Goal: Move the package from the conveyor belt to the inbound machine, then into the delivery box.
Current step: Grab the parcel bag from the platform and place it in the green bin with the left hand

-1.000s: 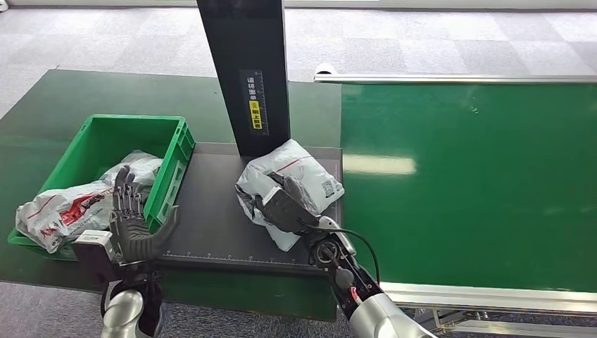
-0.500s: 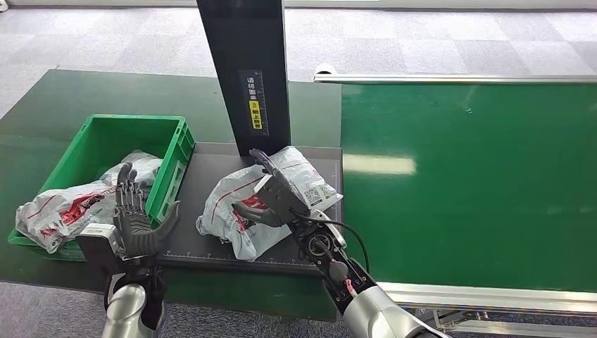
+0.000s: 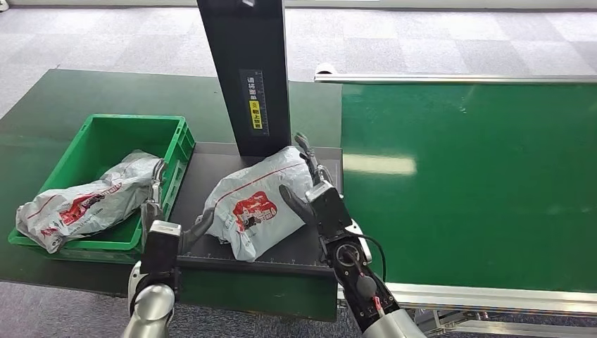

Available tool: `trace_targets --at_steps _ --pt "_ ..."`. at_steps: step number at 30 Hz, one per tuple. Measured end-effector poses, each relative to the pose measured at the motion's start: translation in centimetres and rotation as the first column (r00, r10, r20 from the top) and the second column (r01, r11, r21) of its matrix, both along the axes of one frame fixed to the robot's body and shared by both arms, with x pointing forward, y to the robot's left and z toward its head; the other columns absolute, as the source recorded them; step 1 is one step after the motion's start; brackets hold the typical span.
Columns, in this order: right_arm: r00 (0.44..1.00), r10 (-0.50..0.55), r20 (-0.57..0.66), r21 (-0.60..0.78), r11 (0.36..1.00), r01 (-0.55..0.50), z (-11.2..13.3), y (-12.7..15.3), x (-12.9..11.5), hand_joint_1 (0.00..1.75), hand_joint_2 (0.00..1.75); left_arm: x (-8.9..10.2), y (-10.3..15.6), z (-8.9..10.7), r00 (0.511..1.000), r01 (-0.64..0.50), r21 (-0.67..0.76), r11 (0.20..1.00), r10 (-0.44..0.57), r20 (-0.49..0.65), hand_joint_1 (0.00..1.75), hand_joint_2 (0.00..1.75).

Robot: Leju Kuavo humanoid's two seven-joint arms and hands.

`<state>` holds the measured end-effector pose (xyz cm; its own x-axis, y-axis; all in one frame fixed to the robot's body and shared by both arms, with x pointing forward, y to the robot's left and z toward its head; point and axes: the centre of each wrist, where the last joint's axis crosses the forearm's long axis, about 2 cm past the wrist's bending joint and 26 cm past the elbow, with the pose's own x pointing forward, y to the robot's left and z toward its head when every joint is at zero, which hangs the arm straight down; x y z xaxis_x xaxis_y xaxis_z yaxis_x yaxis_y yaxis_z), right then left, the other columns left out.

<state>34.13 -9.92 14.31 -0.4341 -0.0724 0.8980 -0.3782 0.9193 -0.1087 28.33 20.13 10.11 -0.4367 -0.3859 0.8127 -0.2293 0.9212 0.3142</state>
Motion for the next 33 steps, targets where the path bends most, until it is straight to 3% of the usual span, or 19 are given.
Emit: trace_targets --at_steps 5,10,17,24,26,28,30,33 --pt "0.996 -0.055 0.075 0.087 0.995 0.048 -0.3 -1.4 -2.3 0.0 1.75 1.1 -2.2 -1.5 0.999 0.01 0.174 0.985 -0.003 -0.043 0.0 1.75" --pt "0.992 -0.088 0.094 0.149 0.986 0.074 -0.7 -2.4 -3.8 0.0 1.75 2.1 -4.1 -2.7 0.994 0.06 0.231 0.971 -0.037 -0.102 0.0 1.75" --pt "0.992 -0.09 0.092 0.159 0.984 0.075 -0.7 -2.8 -5.2 0.0 1.75 3.9 -5.6 -3.1 0.985 0.063 0.325 0.944 -0.007 -0.173 0.0 1.75" --pt "0.994 -0.094 0.059 0.167 0.982 0.083 -1.7 -3.0 -6.5 0.0 1.75 5.3 -6.4 -2.9 0.965 0.104 0.513 0.852 0.038 -0.259 0.04 1.75" --pt "0.994 -0.093 0.059 0.169 0.982 0.081 -1.6 -3.1 -6.5 0.0 1.75 5.7 -6.7 -2.7 0.958 0.135 0.566 0.813 0.038 -0.283 0.57 1.75" --pt "0.994 -0.09 0.058 0.173 0.982 0.079 -1.6 -3.1 -6.5 0.0 1.75 6.0 -7.0 -2.5 0.953 0.167 0.607 0.777 0.032 -0.303 1.34 1.75" --pt "0.995 -0.087 0.054 0.175 0.982 0.077 -1.6 -3.1 -6.5 0.0 1.75 6.2 -7.2 -2.4 0.947 0.194 0.635 0.748 0.026 -0.32 1.68 1.75" --pt "0.996 -0.081 0.048 0.177 0.982 0.071 -1.6 -3.1 -6.5 0.0 1.75 6.3 -7.4 -2.4 0.942 0.217 0.667 0.713 0.026 -0.335 1.75 1.75"
